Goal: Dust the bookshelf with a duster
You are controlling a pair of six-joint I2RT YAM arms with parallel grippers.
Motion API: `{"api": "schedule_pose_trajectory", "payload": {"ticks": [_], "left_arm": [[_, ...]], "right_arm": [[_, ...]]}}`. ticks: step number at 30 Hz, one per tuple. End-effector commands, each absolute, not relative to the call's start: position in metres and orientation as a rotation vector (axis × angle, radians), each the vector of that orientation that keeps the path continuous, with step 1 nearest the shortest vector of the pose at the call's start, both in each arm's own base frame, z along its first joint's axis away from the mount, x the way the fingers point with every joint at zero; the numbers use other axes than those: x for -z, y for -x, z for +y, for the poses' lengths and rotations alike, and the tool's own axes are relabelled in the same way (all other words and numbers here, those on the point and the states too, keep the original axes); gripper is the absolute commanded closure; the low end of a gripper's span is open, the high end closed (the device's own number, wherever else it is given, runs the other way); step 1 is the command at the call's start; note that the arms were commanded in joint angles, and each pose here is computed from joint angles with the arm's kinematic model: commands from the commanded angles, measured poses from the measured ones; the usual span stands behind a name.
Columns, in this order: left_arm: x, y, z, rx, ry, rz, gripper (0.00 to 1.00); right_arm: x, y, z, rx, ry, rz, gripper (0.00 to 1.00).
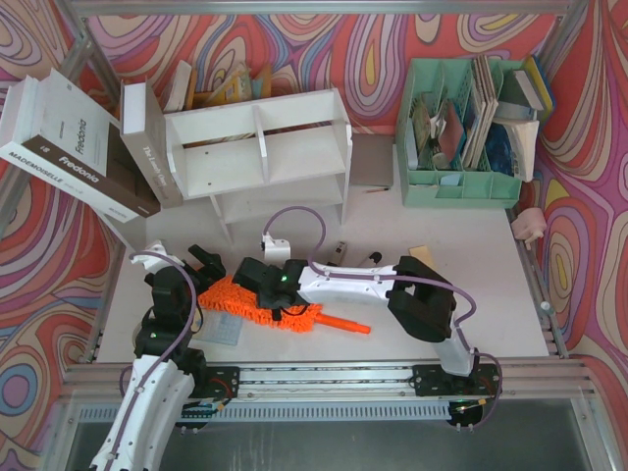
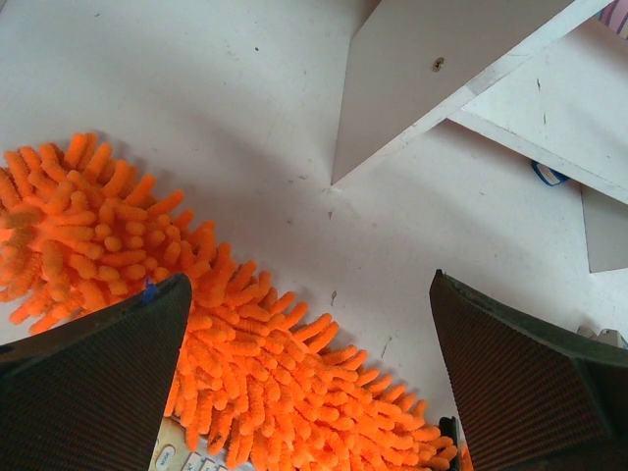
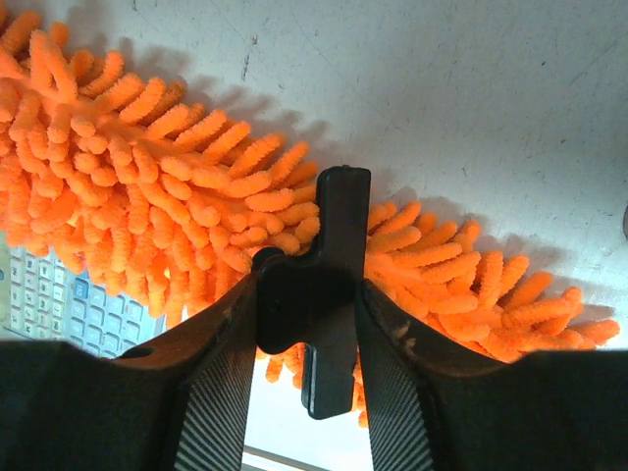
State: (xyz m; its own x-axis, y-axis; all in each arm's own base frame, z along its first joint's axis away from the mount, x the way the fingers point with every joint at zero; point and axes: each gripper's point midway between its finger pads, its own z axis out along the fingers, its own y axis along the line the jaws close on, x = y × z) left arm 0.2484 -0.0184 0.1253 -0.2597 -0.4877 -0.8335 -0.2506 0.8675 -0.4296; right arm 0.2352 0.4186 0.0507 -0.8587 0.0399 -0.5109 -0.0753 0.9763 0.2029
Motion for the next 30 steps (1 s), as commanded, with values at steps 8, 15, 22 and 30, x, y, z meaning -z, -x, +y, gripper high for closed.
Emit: {"api": "schedule_pose_trajectory", "payload": {"ticks": [8,15,22,30], "left_arm": [[-0.131,-0.250,-0.017,0.245,0.553,1.832,0.02],[-0.130,-0.250,-0.017,0.244,0.554,1.834,0.02],[-0.129,-0.251,-0.017,0.244,0.554,1.835,0.02],[-0.129,-0.251,-0.018,0.247,0.553,1.837,0.02]], "right_arm": [[-0.058,-0.239,0.406,-0.263,-0.029,2.560,0.64],[-0.066,-0.242,0.398,-0.237,-0.068,2.533,0.74],[-0.079,-0.249,0.389,-0.197,-0.097,2.490,0.84],[-0.092,-0.262,0.368,-0.117,-0.172,2.427,0.87]]}}
